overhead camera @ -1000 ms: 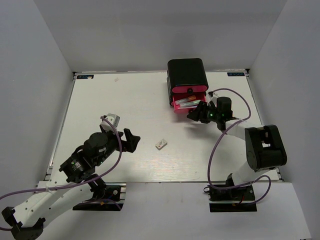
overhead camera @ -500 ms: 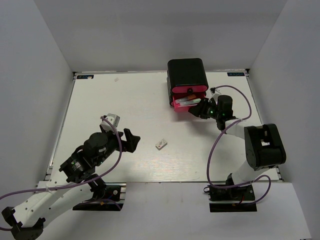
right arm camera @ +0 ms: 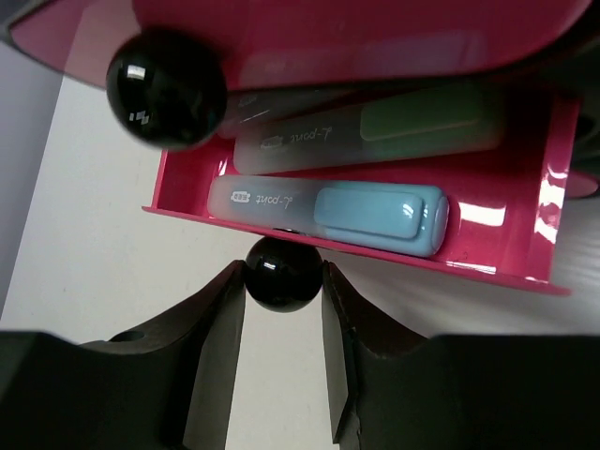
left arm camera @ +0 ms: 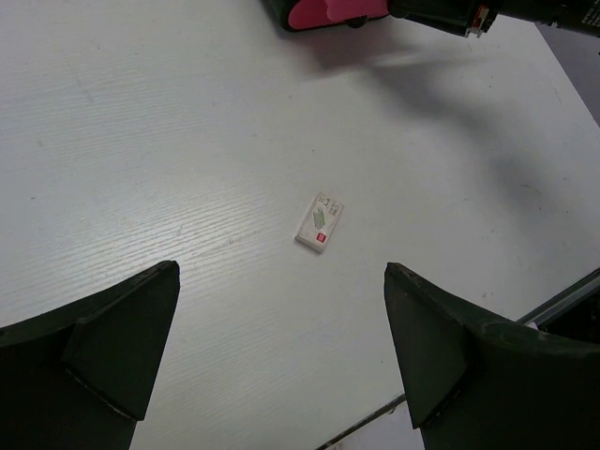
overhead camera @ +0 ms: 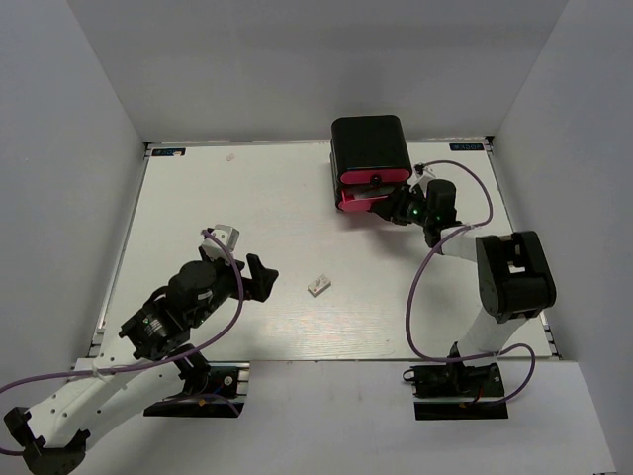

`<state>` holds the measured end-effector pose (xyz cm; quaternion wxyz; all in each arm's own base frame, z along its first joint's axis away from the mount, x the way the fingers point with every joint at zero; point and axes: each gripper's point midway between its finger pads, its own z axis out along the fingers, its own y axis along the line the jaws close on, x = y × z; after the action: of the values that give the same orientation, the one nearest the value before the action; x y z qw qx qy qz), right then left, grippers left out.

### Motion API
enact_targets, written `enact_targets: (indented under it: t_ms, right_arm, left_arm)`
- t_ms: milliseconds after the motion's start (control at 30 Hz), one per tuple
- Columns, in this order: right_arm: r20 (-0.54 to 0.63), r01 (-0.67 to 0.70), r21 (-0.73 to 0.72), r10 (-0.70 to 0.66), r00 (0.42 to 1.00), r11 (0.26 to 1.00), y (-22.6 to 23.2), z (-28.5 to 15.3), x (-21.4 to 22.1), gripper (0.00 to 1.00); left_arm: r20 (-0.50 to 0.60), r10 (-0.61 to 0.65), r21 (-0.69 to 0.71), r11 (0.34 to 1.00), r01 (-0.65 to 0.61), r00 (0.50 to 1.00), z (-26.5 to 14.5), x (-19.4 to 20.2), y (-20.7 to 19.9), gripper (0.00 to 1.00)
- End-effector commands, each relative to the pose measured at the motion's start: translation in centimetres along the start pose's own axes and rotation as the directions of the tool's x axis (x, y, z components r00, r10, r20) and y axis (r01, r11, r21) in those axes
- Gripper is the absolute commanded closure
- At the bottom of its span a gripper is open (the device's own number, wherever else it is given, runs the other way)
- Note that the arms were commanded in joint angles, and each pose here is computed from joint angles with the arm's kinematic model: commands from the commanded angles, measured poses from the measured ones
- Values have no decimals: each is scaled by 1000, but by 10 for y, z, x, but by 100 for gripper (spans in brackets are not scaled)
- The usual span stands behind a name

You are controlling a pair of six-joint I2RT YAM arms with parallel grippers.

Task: Sort the stationery into containers
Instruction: Close the drawer in the storage box, then open the drawer in the storage box.

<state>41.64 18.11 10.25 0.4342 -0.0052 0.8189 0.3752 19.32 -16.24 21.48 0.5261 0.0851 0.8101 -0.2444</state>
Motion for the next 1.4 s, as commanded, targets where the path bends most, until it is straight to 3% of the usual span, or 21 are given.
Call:
enact_targets:
  t_ms: [0,667,867,1033,1233,1367]
  right_arm:
    - [125,65,-49,-58,990,997,18,11,-45,78]
    - [217,12,-36,-4,976,999,8,42,-74,78]
    - [220,4,-32,3,976,999,5,45,-74,64]
    - [189,28,-45,-19,982,999,7,30,-56,38]
    - [166,97,-18,-92,982,995,8,-6,-33,33]
    - [133,120,6,-120,984,993,11,-31,-23,28]
  left_arm:
    - [12,-8,-7,1000,8,1000,-2,-5,0,0]
    - [-17,8,-10,1000,-8,1000,5,0,-1,0]
    - [-20,8,-2,1000,-8,1000,5,1,-2,0]
    - [-17,15,13,1000,-14,1000,5,0,-5,0]
    - [-18,7,123,992,-4,1000,17,4,-26,0]
    - [6,-78,212,974,75,997,45,1,-52,0]
